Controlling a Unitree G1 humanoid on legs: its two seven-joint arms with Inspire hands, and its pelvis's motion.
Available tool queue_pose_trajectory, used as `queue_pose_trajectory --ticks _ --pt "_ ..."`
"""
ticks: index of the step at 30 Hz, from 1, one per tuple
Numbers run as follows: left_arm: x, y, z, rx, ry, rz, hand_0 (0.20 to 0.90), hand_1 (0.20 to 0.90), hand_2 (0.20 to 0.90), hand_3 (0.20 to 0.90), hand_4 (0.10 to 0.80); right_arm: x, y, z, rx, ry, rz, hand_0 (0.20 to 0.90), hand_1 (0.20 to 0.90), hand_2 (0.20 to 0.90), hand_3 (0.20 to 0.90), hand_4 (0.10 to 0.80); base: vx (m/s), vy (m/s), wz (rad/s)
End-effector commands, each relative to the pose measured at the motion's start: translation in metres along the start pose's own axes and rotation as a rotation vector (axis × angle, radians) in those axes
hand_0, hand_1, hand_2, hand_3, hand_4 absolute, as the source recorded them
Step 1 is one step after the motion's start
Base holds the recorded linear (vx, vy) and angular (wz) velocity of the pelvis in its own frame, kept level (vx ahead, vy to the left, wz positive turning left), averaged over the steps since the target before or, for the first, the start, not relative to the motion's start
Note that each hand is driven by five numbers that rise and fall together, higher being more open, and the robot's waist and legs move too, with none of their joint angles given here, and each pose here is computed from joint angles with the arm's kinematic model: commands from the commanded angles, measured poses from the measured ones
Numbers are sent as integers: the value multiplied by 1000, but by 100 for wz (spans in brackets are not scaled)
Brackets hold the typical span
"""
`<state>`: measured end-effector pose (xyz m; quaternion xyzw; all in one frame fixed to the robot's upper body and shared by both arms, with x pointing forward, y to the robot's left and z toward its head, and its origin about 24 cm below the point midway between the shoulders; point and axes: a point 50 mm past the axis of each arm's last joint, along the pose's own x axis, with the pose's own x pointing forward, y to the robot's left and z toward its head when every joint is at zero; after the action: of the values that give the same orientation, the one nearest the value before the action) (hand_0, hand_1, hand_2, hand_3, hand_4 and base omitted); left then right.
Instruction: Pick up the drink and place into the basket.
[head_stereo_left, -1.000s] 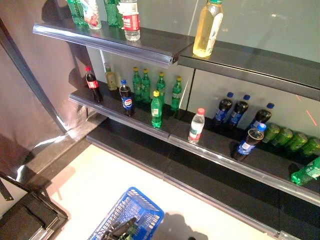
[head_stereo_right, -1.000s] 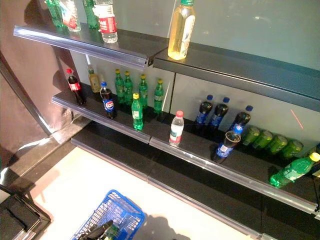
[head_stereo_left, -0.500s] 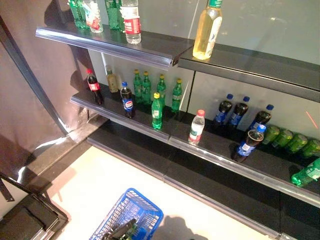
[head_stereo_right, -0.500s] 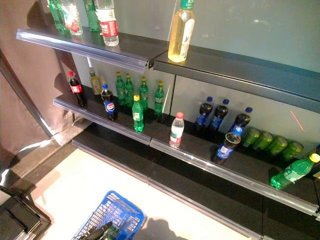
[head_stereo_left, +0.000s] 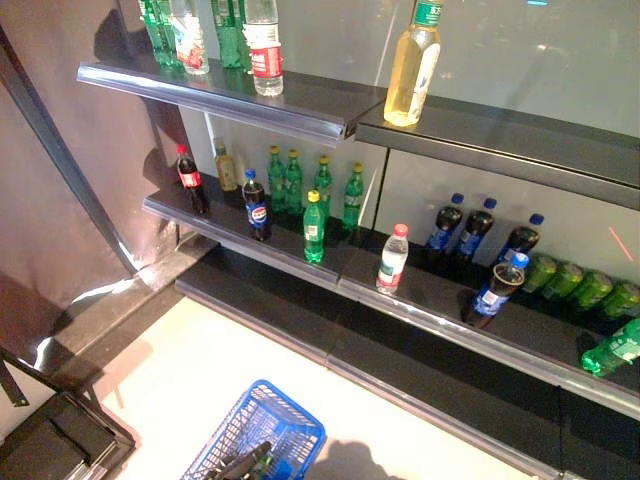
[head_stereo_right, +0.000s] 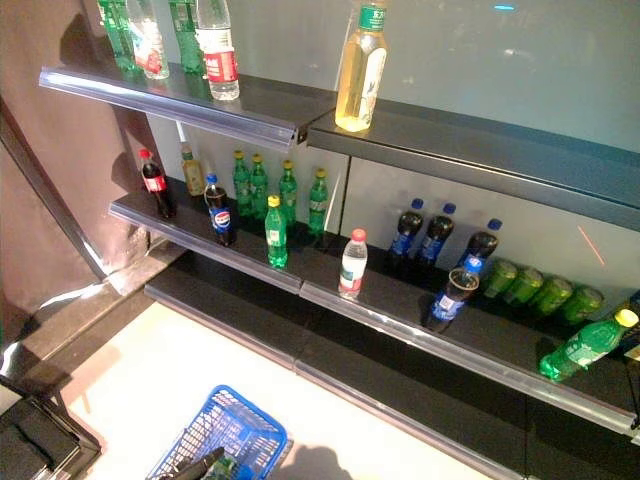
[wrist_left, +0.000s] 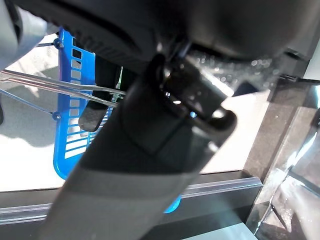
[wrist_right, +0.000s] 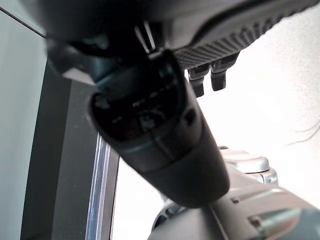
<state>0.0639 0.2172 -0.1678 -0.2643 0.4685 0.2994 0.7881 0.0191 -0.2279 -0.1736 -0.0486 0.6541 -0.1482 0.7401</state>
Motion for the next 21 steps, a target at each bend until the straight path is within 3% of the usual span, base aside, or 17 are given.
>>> queue_pose_trajectory --ticks 1,7,12,16,21 --pt "3 -21 15 67 -88 -87 300 300 300 200 100 2 -7 18 -53 -24 -15 900 900 900 900 800 36 -26 0" --pt "4 -37 24 -12 -160 -149 300 300 300 200 100 2 -14 35 -58 -55 -28 900 900 900 900 800 -102 10 11" --pt "2 -26 12 -137 -123 -97 300 300 300 200 100 2 -27 52 33 -93 -67 900 900 900 900 800 -44 453 -10" --pt "5 -32 18 -81 -115 -107 300 300 300 200 100 2 -26 45 119 -81 -93 900 900 900 900 800 142 608 -17" --pt "5 -44 28 30 -158 -149 300 300 300 200 100 1 -32 33 119 -125 -116 900 900 900 900 800 236 598 88"
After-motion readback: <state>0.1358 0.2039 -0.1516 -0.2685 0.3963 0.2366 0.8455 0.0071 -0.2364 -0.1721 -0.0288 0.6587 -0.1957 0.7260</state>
